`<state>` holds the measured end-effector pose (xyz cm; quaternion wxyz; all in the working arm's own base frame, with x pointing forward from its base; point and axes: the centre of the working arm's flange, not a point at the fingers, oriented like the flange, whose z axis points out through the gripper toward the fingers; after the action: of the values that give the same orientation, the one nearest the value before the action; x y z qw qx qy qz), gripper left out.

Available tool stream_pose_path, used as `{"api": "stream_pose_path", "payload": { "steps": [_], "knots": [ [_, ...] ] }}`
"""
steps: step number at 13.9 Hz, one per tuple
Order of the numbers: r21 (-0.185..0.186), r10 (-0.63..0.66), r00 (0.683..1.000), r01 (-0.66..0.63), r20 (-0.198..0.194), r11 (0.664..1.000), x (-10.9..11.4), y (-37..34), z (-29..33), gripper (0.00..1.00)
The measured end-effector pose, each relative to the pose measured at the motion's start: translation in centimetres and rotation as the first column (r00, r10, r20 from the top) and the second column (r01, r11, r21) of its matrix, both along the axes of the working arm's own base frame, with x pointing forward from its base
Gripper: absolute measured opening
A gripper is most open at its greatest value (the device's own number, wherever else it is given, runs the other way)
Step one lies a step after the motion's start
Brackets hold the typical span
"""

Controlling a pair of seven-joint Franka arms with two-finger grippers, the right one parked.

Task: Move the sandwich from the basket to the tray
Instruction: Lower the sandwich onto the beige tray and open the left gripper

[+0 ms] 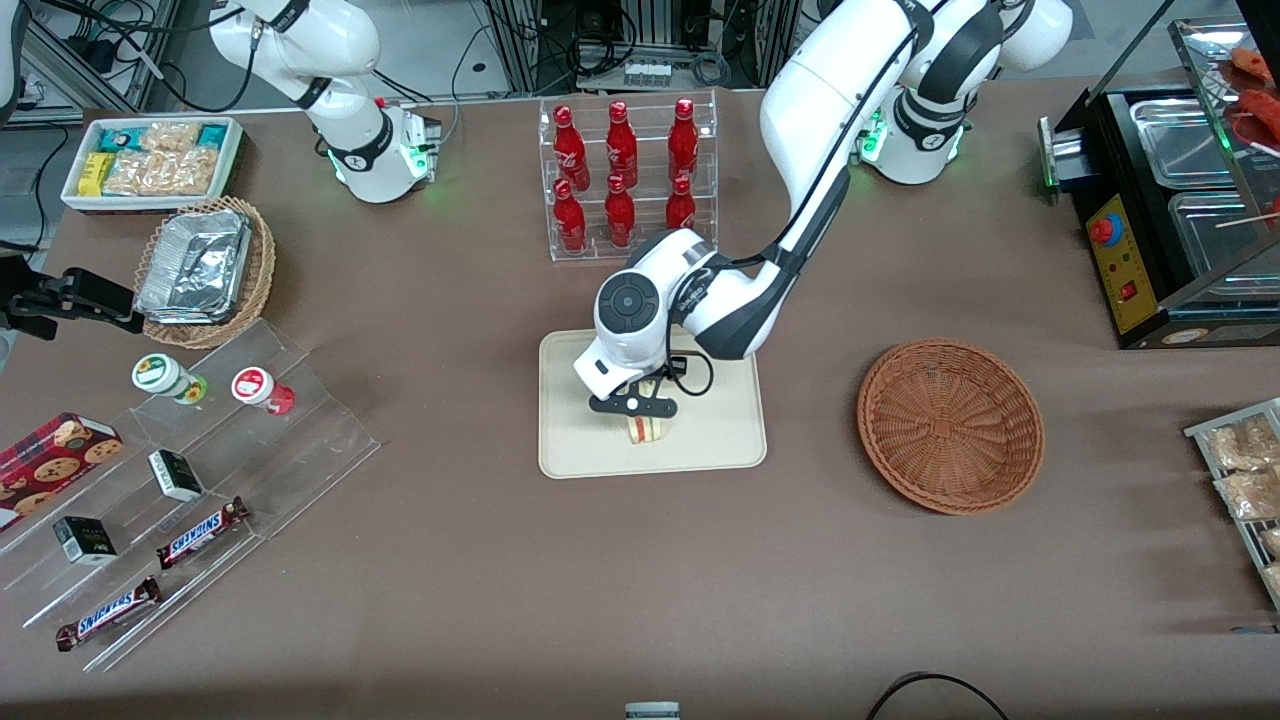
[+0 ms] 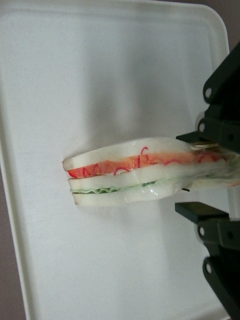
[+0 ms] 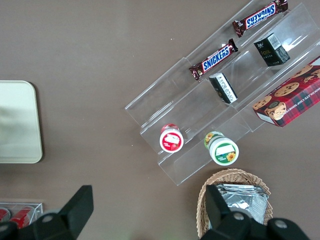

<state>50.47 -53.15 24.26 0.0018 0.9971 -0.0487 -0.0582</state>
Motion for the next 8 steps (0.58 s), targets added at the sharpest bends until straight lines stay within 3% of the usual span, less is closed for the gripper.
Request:
{"api": "stream_pose_path", "payload": {
  "steps": [4,8],
  "knots": [
    [0.018,0.067,0.998,-0.068,0.020,0.998,1.6,1.1,3.8,0.99],
    [0.016,0.185,0.979,-0.187,0.086,0.982,3.9,4.6,13.0,1.00]
  ]
}}
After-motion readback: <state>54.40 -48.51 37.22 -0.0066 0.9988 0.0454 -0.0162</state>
